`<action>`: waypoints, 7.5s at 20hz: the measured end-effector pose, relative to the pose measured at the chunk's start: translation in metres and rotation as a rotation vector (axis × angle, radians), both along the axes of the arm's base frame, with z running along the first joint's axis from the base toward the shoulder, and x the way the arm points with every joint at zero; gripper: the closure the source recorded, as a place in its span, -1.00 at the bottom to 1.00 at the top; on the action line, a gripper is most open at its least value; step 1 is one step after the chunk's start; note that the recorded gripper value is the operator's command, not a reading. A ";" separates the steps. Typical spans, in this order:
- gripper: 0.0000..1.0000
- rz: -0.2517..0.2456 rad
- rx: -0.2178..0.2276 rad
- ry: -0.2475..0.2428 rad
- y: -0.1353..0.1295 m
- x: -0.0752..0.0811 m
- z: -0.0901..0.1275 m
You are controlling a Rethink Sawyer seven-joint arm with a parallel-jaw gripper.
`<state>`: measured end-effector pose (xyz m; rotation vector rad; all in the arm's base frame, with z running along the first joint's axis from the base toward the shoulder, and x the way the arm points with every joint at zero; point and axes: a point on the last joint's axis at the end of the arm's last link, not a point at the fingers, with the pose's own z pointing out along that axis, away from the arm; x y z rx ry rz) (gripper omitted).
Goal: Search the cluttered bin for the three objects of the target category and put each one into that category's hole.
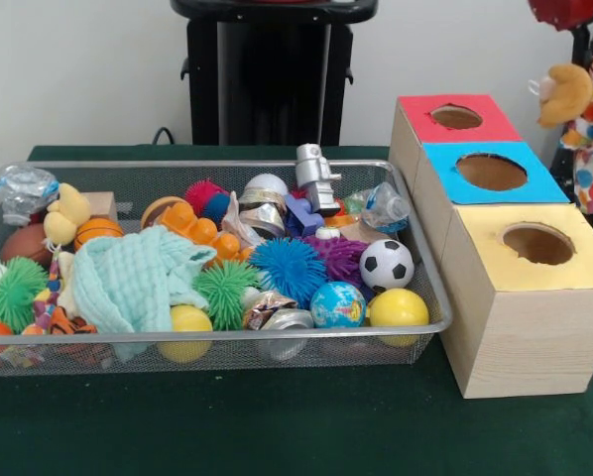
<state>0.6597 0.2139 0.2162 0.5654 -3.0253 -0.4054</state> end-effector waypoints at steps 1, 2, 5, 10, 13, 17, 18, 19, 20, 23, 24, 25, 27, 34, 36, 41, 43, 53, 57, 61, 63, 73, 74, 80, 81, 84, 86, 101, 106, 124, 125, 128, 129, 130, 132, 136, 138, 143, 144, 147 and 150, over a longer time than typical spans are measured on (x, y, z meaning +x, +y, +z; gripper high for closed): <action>1.00 -0.008 0.003 0.003 -0.004 0.003 -0.003; 1.00 -0.017 0.006 0.007 -0.009 0.005 -0.006; 1.00 -0.038 0.007 0.020 -0.024 0.007 -0.013; 1.00 -0.070 -0.006 0.011 -0.055 0.002 -0.021; 1.00 -0.091 -0.022 -0.033 -0.080 -0.007 -0.031; 1.00 -0.097 -0.036 -0.087 -0.094 -0.017 -0.039; 1.00 -0.096 -0.041 -0.104 -0.096 -0.021 -0.042; 1.00 -0.090 -0.046 -0.123 -0.097 -0.025 -0.047; 1.00 -0.084 -0.051 -0.143 -0.097 -0.030 -0.051; 1.00 -0.061 -0.059 -0.170 -0.089 -0.039 -0.060; 1.00 -0.054 -0.062 -0.179 -0.086 -0.042 -0.063; 1.00 -0.046 -0.065 -0.182 -0.082 -0.044 -0.066; 1.00 -0.027 -0.070 -0.183 -0.070 -0.050 -0.072; 1.00 0.043 -0.092 -0.161 -0.026 -0.072 -0.086; 1.00 0.063 -0.102 -0.152 -0.006 -0.081 -0.090; 1.00 0.076 -0.106 -0.147 0.020 -0.083 -0.097; 1.00 0.068 -0.098 -0.148 0.026 -0.077 -0.098; 1.00 -0.006 -0.081 -0.102 0.020 -0.032 -0.095; 1.00 -0.035 -0.089 -0.066 0.003 -0.018 -0.088; 1.00 -0.071 -0.100 -0.044 -0.023 -0.002 -0.081; 1.00 -0.085 -0.102 -0.041 -0.033 0.004 -0.078; 1.00 -0.182 -0.119 -0.054 -0.103 0.040 -0.063; 1.00 -0.186 -0.121 -0.060 -0.107 0.043 -0.062; 1.00 -0.161 -0.136 -0.070 -0.100 0.040 -0.064; 1.00 -0.154 -0.137 -0.073 -0.096 0.039 -0.065; 1.00 -0.114 -0.137 -0.095 -0.072 0.029 -0.071; 1.00 -0.099 -0.136 -0.105 -0.062 0.026 -0.073; 1.00 0.034 -0.125 -0.245 0.032 -0.026 -0.104; 1.00 0.023 -0.120 -0.246 0.033 -0.027 -0.112; 1.00 -0.104 -0.141 -0.226 -0.057 -0.016 -0.106; 1.00 -0.110 -0.144 -0.224 -0.063 -0.016 -0.105; 1.00 -0.133 -0.168 -0.211 -0.099 -0.025 -0.105; 1.00 -0.133 -0.174 -0.206 -0.107 -0.030 -0.106; 1.00 -0.132 -0.179 -0.203 -0.111 -0.033 -0.107; 1.00 -0.113 -0.201 -0.186 -0.127 -0.050 -0.115; 1.00 -0.056 -0.220 -0.180 -0.135 -0.077 -0.132; 1.00 -0.034 -0.224 -0.183 -0.136 -0.086 -0.140; 1.00 0.040 -0.220 -0.221 -0.133 -0.115 -0.171; 1.00 0.063 -0.216 -0.248 -0.130 -0.124 -0.181; 1.00 0.071 -0.216 -0.310 -0.130 -0.123 -0.184; 1.00 0.080 -0.215 -0.371 -0.127 -0.124 -0.187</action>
